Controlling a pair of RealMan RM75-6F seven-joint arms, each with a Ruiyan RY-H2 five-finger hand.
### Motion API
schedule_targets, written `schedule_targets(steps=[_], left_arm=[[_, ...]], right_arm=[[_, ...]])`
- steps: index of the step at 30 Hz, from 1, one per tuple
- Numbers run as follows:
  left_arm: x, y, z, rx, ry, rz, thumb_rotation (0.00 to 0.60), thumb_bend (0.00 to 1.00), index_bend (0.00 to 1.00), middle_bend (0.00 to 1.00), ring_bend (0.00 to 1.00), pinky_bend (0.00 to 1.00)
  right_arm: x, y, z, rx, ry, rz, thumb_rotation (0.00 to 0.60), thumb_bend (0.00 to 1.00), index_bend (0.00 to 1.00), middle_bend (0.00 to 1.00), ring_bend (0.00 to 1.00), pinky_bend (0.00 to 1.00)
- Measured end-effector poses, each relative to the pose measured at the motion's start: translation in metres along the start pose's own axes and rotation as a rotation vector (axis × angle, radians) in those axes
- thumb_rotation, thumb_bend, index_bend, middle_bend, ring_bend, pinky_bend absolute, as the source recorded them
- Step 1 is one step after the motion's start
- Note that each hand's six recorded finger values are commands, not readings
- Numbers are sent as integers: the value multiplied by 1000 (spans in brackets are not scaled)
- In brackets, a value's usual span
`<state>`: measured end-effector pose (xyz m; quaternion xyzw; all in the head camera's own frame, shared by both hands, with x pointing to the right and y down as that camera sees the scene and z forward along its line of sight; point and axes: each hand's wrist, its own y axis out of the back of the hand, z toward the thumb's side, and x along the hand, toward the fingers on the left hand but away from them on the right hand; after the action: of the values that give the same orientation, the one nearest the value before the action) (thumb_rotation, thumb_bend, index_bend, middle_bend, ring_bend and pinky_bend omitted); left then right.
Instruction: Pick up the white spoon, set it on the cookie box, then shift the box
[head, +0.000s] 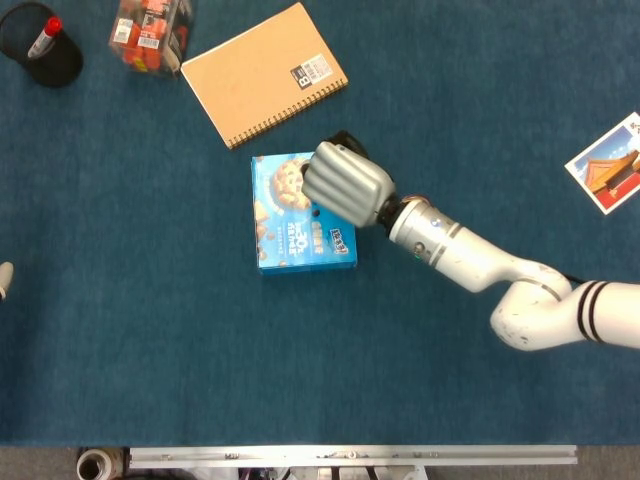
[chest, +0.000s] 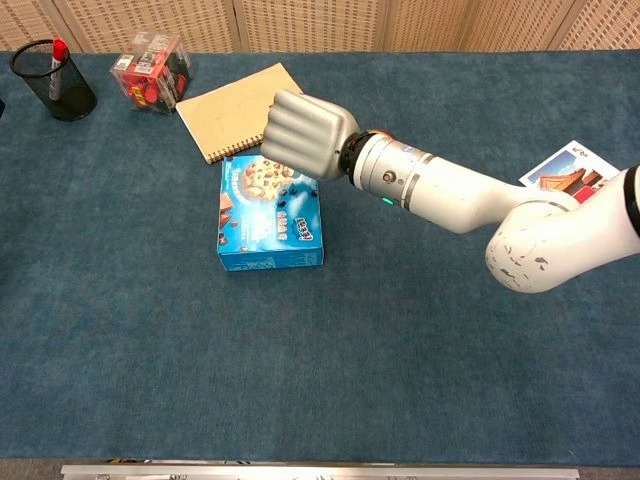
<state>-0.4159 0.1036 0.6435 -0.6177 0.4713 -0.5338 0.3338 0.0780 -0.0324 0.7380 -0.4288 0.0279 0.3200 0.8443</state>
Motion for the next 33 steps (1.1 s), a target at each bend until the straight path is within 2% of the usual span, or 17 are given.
schedule_targets(steps=[8,21,33], left_arm=[[-1,-2,-4,-6,11,-2,600,326,75,215,246,308],[-2,-2,-8,-11,19,-2,600,325,75,214,246,308],[-2,-1,-10,-11,23,2,600,326,75,214,246,308]], right_arm=[[-9,0,11,39,17,-12,600,416,618,1000,1000,1000],[-9,4,21,23,23,-28,600,412,617,1000,1000,1000],[-7,6,24,-20,-10,-32,600,288,472,1000,1000,1000]])
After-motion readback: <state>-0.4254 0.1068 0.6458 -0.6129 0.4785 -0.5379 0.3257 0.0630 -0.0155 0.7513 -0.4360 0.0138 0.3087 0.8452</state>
